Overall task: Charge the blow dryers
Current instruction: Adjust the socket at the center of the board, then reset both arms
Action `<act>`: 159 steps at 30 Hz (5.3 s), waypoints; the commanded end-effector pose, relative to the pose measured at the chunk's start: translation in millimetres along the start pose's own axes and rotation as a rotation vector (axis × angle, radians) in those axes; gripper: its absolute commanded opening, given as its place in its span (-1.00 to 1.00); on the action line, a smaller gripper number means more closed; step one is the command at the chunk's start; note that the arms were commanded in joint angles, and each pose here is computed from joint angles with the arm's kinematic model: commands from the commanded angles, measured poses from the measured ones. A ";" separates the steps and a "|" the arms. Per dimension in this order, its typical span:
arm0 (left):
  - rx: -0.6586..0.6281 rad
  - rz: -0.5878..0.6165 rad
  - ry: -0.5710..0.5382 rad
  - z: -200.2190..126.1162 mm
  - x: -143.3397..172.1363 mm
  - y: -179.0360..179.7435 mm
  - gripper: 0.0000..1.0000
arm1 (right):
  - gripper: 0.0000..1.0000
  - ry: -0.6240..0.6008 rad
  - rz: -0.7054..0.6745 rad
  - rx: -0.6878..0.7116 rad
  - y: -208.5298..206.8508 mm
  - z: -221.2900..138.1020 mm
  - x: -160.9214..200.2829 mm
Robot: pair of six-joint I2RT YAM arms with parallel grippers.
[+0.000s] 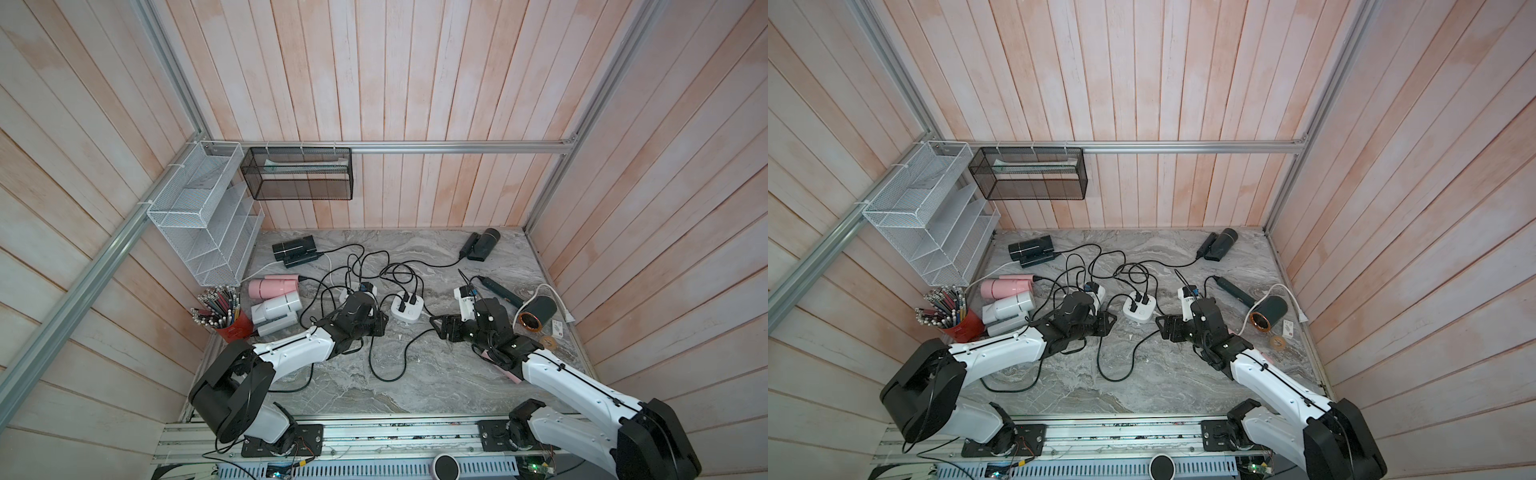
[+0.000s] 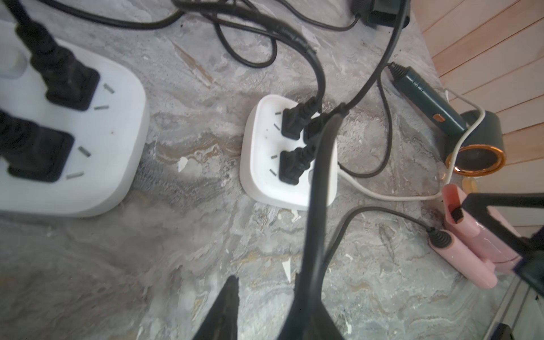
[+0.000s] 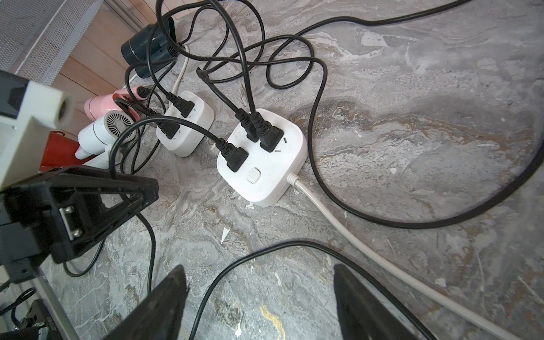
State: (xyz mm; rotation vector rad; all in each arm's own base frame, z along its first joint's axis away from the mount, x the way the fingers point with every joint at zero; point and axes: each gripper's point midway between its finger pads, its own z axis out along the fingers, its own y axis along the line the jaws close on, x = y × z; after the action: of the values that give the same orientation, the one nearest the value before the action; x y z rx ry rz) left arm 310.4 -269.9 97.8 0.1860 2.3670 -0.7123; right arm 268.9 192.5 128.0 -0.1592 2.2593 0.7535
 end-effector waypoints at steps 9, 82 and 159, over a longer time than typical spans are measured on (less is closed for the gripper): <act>0.059 0.045 -0.044 27.2 -33.6 -23.1 -0.33 | 0.57 -0.020 -0.014 0.020 0.6 -1.7 -8.6; -0.058 -0.029 -0.275 -118.5 -80.9 51.4 1.00 | 0.99 -0.325 -0.127 0.185 -1.2 -62.0 -85.4; -0.499 0.279 -0.706 -118.8 -91.6 234.3 0.99 | 0.98 -0.728 -0.325 0.606 -166.3 -68.5 -105.3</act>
State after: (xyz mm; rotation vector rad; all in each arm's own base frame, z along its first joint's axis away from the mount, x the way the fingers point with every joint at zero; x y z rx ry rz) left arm 382.2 -2.3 121.9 0.0245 1.7341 0.0049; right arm 352.8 -3.0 153.1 0.0861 1.6401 -0.1501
